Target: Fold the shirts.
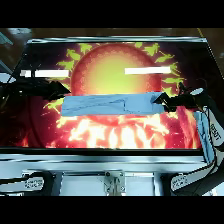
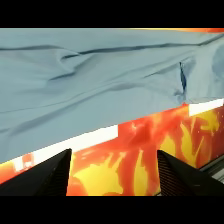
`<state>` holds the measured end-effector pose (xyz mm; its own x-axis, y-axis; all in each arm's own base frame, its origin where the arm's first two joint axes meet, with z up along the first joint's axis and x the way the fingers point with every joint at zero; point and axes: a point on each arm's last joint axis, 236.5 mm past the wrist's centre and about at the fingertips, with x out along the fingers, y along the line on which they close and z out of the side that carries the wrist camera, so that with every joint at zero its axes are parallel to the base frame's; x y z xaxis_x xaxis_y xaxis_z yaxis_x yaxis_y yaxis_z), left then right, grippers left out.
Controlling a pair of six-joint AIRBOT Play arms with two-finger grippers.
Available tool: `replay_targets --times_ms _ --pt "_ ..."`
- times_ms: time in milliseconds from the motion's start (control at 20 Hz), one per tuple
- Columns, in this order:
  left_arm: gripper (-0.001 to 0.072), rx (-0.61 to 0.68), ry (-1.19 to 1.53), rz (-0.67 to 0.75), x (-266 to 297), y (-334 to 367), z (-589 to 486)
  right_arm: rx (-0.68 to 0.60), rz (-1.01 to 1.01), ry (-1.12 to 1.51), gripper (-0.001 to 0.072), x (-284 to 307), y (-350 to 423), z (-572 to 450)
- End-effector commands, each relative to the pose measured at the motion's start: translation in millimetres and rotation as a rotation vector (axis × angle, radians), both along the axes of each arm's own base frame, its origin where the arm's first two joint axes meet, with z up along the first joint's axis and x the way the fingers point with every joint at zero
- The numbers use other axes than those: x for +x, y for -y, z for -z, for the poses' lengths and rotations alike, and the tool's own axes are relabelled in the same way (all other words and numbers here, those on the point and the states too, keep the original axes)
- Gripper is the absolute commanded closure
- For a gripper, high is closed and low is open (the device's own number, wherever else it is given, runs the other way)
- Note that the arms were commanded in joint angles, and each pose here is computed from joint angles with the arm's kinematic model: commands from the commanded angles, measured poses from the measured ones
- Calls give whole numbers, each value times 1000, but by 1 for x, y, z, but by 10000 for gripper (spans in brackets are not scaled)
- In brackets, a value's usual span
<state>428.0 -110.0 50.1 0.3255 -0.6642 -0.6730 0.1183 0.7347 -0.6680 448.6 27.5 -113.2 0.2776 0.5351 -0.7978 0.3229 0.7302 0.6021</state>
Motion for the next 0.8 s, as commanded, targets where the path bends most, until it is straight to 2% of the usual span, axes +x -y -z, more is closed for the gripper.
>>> replay_targets --times_ms 0,50,100,250,300,350,400,450,750 --pt "127 6 29 47 -3 26 -6 6 -11 -7 313 5 -26 14" --pt "127 11 48 46 1 32 -6 10 0 0 539 8 -26 12" --pt "127 13 66 43 4 39 -7 18 9 5 642 9 -25 8" --pt "140 26 148 8 24 63 -10 15 -46 50 644 1 -16 -26" --pt "311 22 165 -20 31 74 -10 0 -77 65 643 -6 -12 -42" --pt "516 17 175 -38 36 88 -8 -18 -99 86 644 -12 -7 -62" --pt "642 15 187 -35 38 105 -4 -28 -110 111 644 -17 -4 -83" --pt "663 17 202 -22 39 127 4 -30 -117 141 644 -23 -5 -106" --pt "664 -21 86 127 -15 252 78 -59 -173 292 643 -66 -29 -214"
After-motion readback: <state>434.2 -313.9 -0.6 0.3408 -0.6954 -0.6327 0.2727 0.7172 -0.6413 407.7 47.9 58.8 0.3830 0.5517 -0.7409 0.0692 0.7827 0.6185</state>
